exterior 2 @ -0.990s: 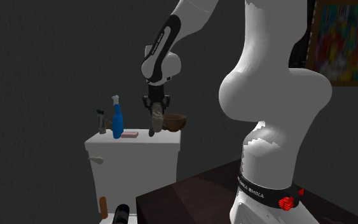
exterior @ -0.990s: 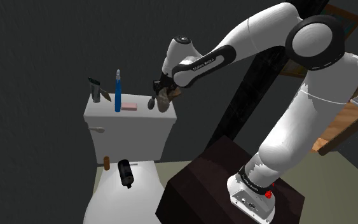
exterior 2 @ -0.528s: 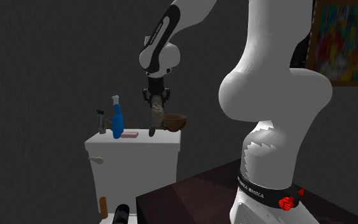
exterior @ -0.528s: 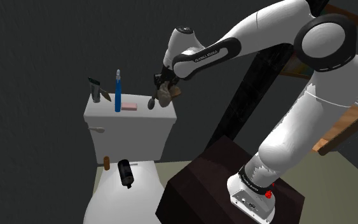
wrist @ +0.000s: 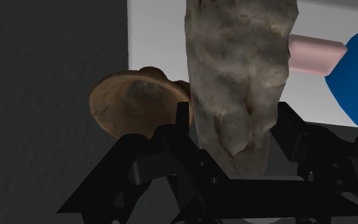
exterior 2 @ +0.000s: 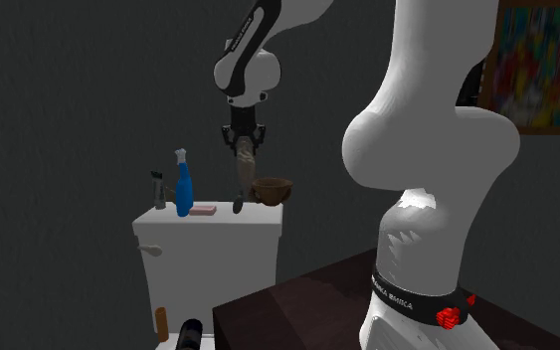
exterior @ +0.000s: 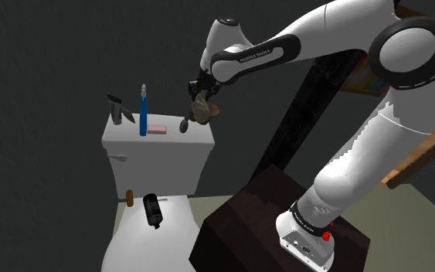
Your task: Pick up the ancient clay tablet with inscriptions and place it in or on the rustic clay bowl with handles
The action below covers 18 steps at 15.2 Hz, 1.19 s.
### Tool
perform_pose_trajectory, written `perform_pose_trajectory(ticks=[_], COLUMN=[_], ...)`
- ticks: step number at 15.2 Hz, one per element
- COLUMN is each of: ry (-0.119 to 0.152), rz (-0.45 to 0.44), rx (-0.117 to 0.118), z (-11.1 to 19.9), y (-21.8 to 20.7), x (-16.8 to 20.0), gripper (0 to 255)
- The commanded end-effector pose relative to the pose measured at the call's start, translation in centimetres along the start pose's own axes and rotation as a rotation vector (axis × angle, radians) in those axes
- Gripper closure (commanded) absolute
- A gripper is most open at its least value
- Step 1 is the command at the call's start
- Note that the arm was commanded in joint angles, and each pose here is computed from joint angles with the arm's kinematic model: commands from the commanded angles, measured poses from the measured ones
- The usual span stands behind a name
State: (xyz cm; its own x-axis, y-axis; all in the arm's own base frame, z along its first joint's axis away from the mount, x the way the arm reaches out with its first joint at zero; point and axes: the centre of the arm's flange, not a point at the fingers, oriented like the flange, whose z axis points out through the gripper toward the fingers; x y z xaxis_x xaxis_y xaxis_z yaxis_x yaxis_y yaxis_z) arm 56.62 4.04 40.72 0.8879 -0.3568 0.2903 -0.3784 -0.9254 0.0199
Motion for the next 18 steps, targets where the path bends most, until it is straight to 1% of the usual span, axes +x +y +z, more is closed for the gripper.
perform_pose_trajectory(ticks=[1, 6, 18], ry=[0.001, 0.001, 0.001], rz=[0.000, 0.000, 0.000], rx=[0.000, 0.000, 0.000], z=[-1.1, -3.5, -2.7], y=[0.1, 0.2, 9.2], x=[0.4, 1.1, 14.1], gripper=[255, 255, 255])
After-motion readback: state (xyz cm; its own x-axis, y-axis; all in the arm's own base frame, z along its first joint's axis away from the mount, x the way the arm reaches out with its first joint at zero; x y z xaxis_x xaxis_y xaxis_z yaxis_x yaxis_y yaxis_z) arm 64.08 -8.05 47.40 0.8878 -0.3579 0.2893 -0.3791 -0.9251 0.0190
